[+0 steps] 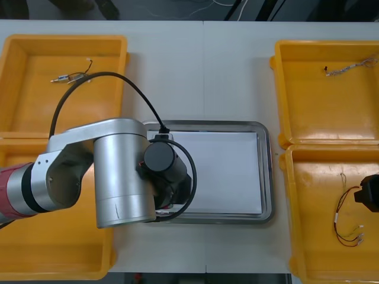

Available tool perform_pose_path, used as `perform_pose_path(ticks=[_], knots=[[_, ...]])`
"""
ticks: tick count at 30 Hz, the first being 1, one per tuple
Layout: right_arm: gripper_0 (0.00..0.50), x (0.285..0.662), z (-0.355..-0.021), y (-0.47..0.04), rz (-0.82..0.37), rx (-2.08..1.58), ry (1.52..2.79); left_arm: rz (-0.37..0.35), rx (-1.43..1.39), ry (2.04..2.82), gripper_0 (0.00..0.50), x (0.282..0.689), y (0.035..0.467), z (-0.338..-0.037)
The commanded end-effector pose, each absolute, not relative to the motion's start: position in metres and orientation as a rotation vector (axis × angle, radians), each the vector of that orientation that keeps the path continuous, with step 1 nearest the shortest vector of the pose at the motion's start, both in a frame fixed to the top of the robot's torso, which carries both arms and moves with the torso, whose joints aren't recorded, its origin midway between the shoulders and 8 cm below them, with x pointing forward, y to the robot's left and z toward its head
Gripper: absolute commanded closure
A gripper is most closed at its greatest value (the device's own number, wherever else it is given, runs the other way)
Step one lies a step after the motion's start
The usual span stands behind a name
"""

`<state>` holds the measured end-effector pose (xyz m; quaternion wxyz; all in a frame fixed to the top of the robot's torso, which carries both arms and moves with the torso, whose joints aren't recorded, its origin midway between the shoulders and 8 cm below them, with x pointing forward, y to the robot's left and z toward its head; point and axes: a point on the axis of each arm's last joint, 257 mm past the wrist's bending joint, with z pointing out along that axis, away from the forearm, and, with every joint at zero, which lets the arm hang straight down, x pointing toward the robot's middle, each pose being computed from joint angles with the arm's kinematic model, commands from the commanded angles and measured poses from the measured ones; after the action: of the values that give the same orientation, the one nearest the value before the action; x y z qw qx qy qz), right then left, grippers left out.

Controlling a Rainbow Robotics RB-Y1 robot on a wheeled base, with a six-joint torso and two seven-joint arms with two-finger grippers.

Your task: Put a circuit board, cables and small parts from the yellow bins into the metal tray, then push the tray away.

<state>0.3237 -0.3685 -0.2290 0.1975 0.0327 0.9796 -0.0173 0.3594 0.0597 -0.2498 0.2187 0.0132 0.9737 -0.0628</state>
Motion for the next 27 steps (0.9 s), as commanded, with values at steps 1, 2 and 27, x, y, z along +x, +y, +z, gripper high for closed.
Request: perform_pose_path(ticks=[1,2,27], knots=[[0.0,0.325,-0.241,-0.36,-0.02,0.091,2.737,-0.195,-0.061,2.674,0.0,0.37,0.077,-0.215],[0.0,0.325,-0.244,-0.36,-0.012,0.097,2.739,-0.193,-0.067,2.675,0.0,0.37,0.08,-0.212],[0.0,0.322,-0.317,-0.364,-0.003,0.247,2.69,-0.089,-0.139,2.696,0.0,0.439,0.219,-0.109]])
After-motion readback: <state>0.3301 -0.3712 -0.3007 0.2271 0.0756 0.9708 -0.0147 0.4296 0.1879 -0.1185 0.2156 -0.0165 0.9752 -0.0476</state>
